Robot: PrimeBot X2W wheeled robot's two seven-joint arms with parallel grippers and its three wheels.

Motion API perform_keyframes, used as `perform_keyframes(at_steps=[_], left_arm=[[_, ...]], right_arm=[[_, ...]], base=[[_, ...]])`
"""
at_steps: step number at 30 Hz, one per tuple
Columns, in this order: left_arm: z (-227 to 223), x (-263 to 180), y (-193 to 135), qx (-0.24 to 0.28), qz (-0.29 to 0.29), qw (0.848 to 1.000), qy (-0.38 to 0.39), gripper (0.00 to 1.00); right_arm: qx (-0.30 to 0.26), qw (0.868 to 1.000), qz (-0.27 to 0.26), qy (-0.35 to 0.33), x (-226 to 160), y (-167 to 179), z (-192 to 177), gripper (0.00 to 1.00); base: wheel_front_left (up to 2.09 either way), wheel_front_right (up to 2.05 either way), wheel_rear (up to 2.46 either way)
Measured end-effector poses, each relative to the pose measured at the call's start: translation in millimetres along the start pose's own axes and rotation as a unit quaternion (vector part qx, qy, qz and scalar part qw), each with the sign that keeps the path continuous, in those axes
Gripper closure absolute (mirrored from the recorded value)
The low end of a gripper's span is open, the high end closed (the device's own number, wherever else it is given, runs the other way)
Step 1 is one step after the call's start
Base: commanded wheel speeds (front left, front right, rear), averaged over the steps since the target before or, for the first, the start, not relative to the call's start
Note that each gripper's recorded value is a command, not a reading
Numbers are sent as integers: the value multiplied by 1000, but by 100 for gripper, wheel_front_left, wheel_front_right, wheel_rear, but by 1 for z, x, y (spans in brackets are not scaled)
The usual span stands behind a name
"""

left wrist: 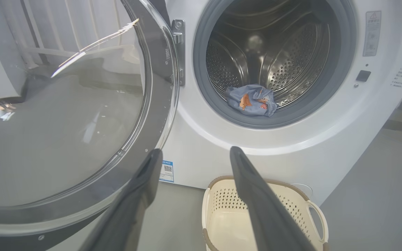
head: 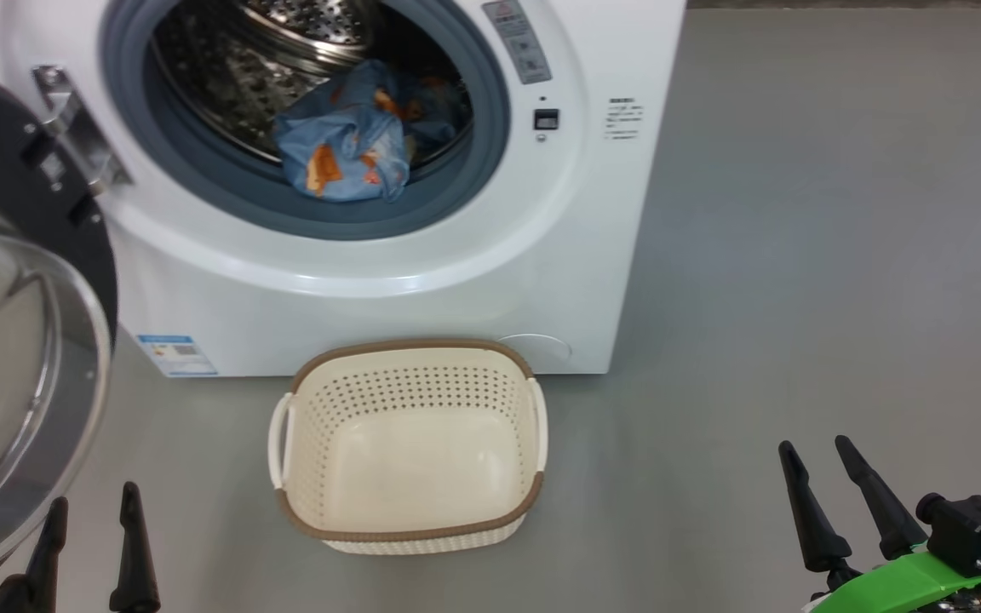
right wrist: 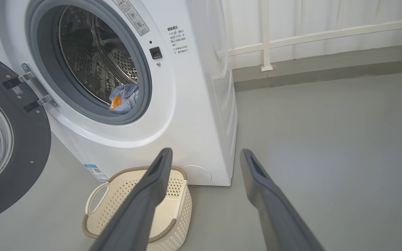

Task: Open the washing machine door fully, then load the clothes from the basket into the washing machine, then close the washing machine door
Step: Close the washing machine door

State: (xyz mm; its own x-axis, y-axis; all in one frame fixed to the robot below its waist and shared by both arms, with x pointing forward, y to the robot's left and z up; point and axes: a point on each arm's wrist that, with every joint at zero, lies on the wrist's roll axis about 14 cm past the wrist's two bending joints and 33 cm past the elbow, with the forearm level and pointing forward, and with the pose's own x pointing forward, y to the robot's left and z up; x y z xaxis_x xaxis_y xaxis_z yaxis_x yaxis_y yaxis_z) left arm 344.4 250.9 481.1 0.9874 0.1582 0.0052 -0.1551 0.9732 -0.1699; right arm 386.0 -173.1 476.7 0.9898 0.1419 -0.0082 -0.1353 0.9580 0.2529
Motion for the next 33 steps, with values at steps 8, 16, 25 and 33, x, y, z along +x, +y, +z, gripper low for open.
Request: perform_keyframes(at_steps=[8,16,25,33], left_arm=[[13,-22,32,-5,57,998,-21,0],[17,-56,66,-10,119,992,-27,0],[25,-95,98,-13,184,982,-41,0],[29,-126,118,-19,229,972,-51,0]], right_arm=[[-5,997,74,17,24,43,-11,0],[-8,988,152,28,47,95,-20,0],[-11,972,230,47,59,149,-34,0],[-12,955,290,55,61,193,-41,0]], base=[[0,0,0],[0,0,0],[0,0,0],[0,0,0]])
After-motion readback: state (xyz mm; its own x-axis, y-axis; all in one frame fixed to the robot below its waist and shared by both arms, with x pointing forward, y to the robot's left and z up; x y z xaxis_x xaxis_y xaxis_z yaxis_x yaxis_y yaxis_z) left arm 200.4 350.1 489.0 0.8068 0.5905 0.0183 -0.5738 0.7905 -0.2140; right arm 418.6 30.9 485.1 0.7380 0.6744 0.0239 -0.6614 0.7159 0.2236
